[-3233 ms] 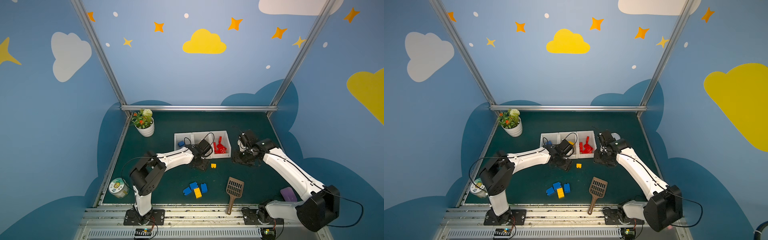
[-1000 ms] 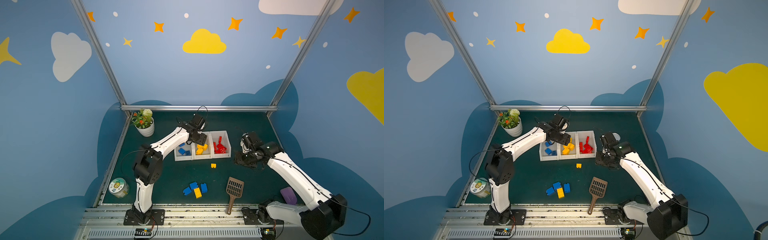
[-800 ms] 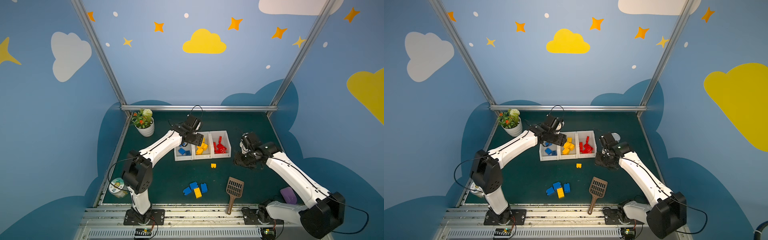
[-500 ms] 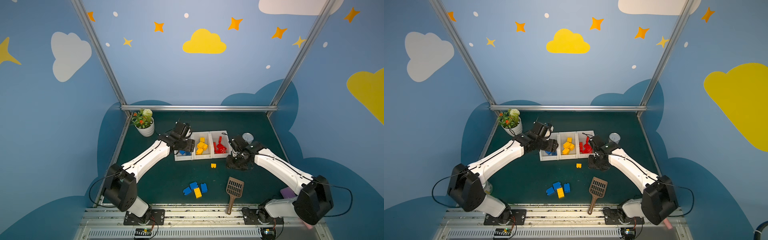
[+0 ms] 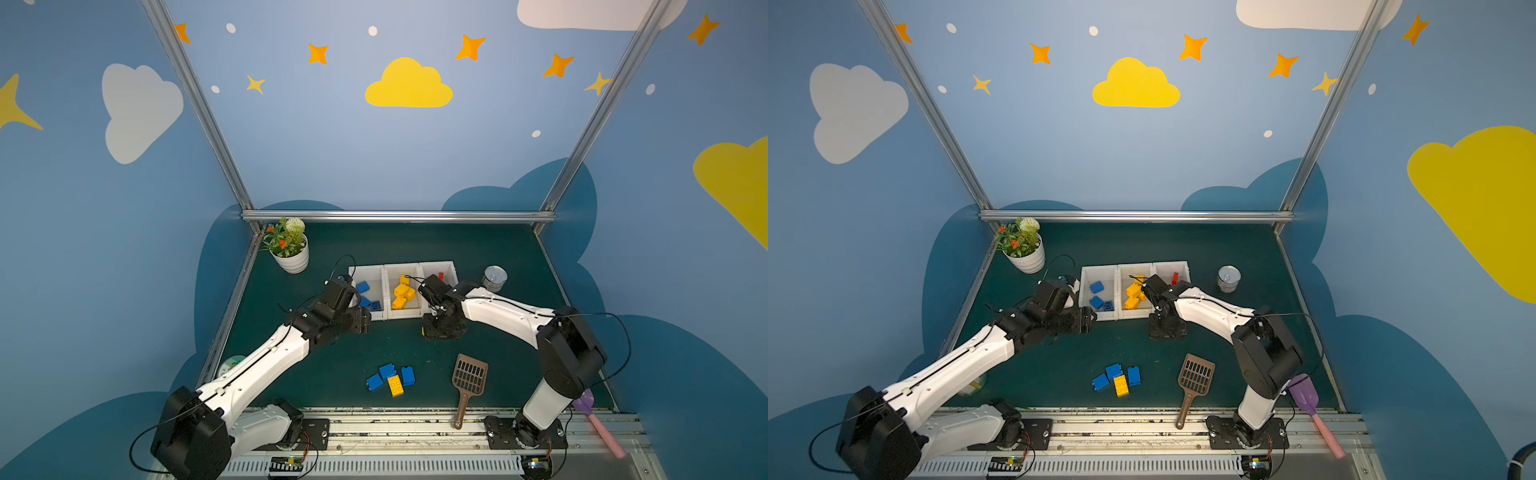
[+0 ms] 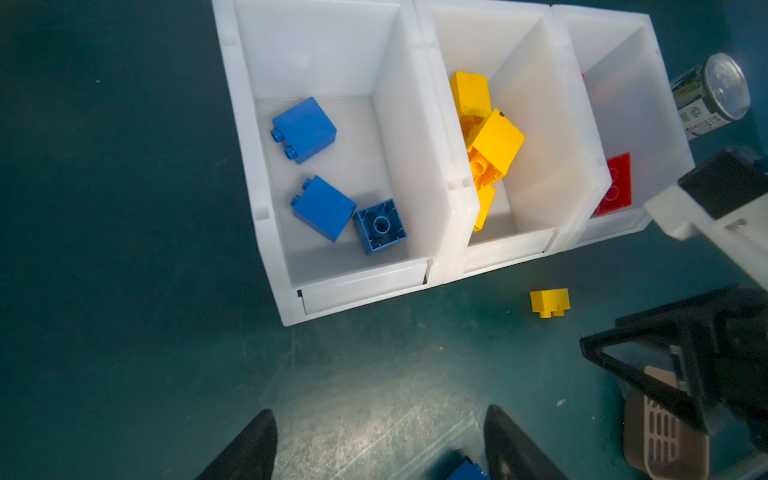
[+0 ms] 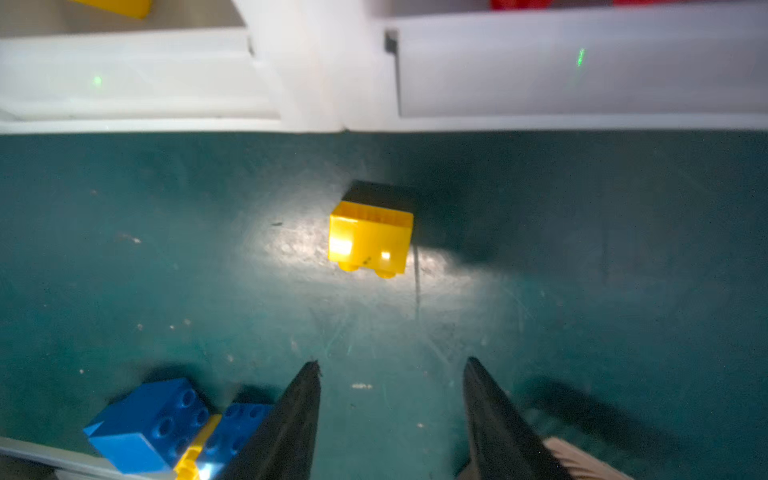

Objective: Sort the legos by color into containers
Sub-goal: 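Lower the right gripper toward the small yellow brick while the left arm withdraws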

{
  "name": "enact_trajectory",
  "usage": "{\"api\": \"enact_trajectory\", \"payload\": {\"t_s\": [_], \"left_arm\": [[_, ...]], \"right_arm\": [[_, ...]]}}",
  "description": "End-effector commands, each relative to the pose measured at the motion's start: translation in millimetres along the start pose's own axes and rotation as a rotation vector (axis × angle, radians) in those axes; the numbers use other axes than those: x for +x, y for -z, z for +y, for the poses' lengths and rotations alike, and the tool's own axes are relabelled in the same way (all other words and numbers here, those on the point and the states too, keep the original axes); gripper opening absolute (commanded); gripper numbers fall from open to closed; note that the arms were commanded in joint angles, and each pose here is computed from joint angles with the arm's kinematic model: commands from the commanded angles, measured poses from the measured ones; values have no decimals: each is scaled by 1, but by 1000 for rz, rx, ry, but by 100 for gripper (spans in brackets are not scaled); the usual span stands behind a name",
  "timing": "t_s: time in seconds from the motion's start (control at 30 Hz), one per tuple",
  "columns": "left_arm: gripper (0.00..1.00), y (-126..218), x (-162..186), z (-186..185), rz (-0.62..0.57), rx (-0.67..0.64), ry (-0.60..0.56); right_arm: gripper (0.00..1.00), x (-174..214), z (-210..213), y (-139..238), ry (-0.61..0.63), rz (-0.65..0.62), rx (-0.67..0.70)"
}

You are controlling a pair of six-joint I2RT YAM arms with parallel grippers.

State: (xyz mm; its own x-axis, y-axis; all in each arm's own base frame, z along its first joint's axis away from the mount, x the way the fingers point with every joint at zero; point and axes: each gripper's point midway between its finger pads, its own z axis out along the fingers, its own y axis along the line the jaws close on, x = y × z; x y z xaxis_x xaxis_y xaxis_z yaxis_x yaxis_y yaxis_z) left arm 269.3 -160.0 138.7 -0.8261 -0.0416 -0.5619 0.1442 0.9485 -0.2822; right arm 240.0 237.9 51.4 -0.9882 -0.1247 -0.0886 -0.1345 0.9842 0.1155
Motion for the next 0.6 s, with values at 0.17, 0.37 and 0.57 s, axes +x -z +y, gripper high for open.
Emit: {"api": "enact_trajectory", "payload": {"t_s": [0.17,0.37,0.57], "left_arm": [[79,12,8,8,-38,3,56],[79,16,12,11,-46,6,61],[79,16,13,10,-43,10,65]], "right_arm": [[55,-19,11,-12,-10,-12,30],[55,-23,12,-18,-18,-6,50],[52,-25,11,-25,-19,2,68]]}}
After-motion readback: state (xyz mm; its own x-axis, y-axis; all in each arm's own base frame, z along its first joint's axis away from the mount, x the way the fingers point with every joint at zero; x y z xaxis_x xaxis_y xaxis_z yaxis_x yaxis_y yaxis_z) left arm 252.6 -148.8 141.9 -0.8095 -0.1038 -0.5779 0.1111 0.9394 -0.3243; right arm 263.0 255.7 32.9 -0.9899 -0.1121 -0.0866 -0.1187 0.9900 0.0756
